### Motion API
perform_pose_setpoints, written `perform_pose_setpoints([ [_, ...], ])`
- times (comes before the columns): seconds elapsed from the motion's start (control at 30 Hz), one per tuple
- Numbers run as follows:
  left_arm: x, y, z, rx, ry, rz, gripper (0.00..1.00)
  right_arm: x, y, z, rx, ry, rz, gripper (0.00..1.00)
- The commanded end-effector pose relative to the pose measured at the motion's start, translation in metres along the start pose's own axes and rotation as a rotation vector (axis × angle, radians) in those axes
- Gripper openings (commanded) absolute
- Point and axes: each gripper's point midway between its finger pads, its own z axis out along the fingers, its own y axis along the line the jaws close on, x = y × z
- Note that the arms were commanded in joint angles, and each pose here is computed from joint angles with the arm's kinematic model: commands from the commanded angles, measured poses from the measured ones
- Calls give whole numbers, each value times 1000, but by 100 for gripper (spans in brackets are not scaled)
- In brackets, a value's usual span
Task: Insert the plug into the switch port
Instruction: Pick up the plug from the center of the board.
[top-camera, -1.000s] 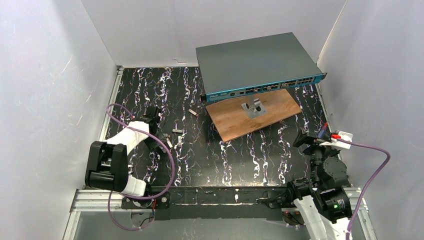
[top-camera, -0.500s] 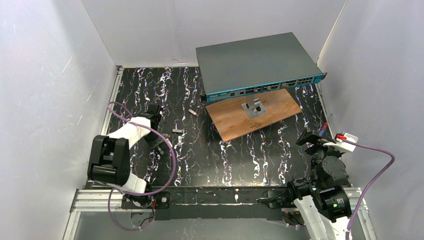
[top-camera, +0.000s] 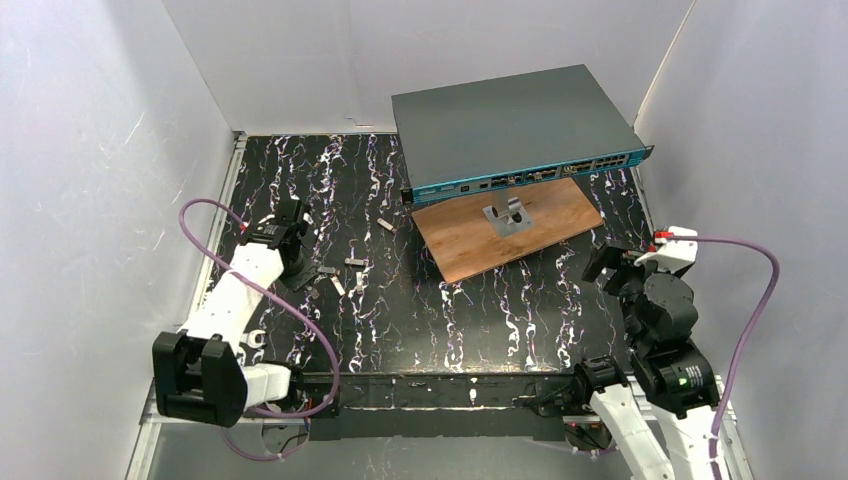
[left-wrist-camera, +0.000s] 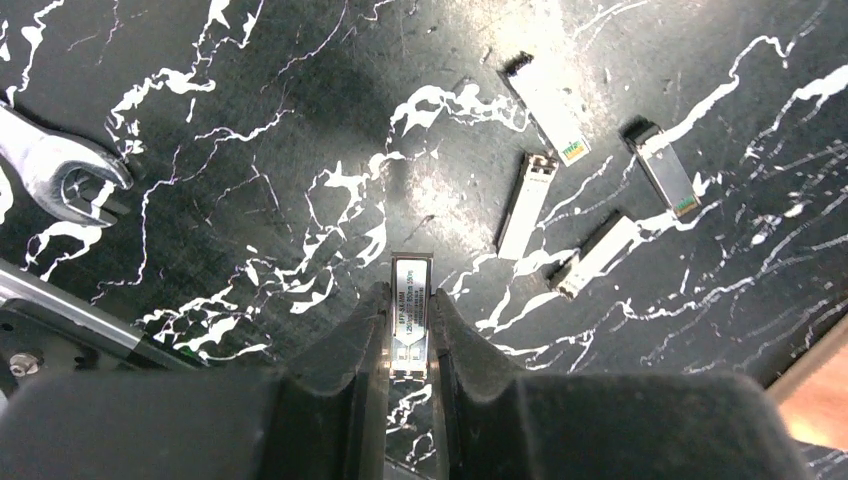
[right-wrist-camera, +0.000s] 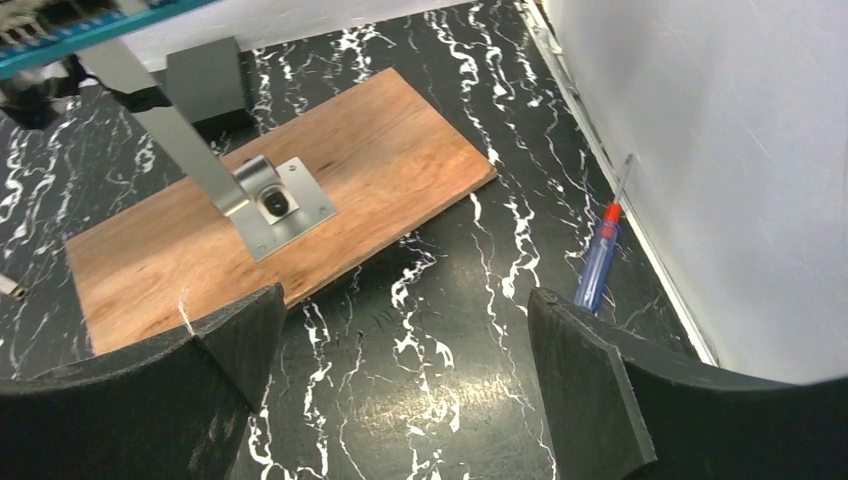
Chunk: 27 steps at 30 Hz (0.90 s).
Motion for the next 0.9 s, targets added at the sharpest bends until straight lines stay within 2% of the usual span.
perform_pose_setpoints([
  [0.0, 9, 14, -26, -10, 36, -11, 0, -25, 25, -3, -123, 3, -42, 100],
  [0.2, 18, 16, -51, 35, 65, -19, 0, -18, 74, 4, -374, 116, -134, 100],
  [0.37, 23, 11, -67, 65, 72, -19, 0, -6, 120, -5, -654, 135, -162, 100],
  [0.87, 66, -34, -93, 126, 116, 32, 0, 7, 157, -5, -822, 158, -84, 100],
])
